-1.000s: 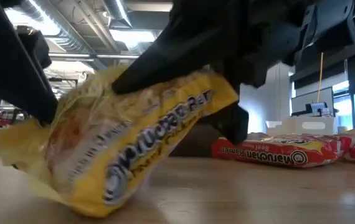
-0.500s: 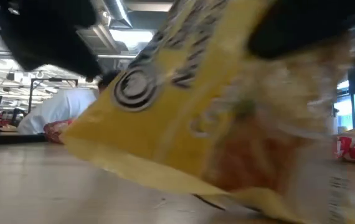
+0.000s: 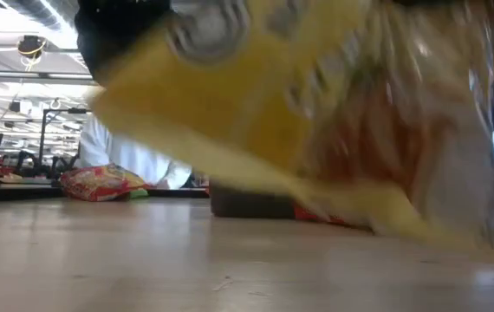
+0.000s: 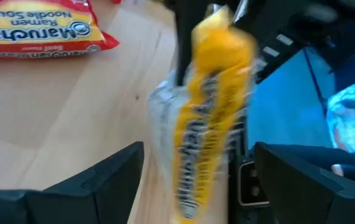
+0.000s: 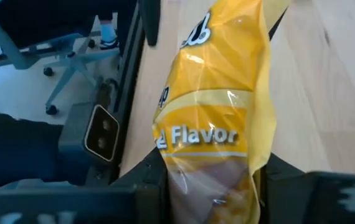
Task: Sort Maruchan noodles
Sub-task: Put the yellow noodle pack into the black bin
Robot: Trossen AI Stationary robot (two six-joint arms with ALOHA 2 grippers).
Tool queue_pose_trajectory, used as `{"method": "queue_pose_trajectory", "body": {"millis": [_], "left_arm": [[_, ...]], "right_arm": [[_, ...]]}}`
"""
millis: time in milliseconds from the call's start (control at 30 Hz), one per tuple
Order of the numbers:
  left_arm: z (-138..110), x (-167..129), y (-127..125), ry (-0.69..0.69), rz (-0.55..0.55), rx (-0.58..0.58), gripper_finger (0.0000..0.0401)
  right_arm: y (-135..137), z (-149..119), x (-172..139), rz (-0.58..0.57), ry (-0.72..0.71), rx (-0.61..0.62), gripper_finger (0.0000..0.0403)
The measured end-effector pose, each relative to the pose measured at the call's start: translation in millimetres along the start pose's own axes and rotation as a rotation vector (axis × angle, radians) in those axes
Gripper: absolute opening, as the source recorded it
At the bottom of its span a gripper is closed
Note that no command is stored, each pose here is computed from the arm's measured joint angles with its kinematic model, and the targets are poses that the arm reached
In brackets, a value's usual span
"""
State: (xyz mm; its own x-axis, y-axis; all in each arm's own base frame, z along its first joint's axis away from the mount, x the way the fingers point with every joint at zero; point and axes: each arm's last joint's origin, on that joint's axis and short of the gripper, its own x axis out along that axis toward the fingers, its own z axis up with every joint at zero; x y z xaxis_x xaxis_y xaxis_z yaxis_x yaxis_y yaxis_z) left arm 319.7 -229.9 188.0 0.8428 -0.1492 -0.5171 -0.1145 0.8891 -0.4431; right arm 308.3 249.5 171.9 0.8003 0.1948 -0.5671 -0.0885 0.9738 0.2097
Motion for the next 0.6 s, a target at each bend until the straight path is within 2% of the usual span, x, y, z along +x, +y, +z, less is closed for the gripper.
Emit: {"method": "queue_pose_trajectory", "body": {"millis": [267, 433, 600], "left_arm": [[0, -1, -2, -0.018, -0.002, 0.049, 0.0295], [1, -1, -6, 0.009, -0.085, 0.079, 0.0295], [1, -1, -6, 0.018, -0.095, 0.085, 0.0295]], "right_arm": [[-2, 12, 2, 0.036, -0.076, 0.023, 0.0105], [-6, 19, 4, 0.045, -0.126, 0.011, 0.0105], [-7, 26, 5, 0.057, -0.179, 0.007, 0.0105]]}}
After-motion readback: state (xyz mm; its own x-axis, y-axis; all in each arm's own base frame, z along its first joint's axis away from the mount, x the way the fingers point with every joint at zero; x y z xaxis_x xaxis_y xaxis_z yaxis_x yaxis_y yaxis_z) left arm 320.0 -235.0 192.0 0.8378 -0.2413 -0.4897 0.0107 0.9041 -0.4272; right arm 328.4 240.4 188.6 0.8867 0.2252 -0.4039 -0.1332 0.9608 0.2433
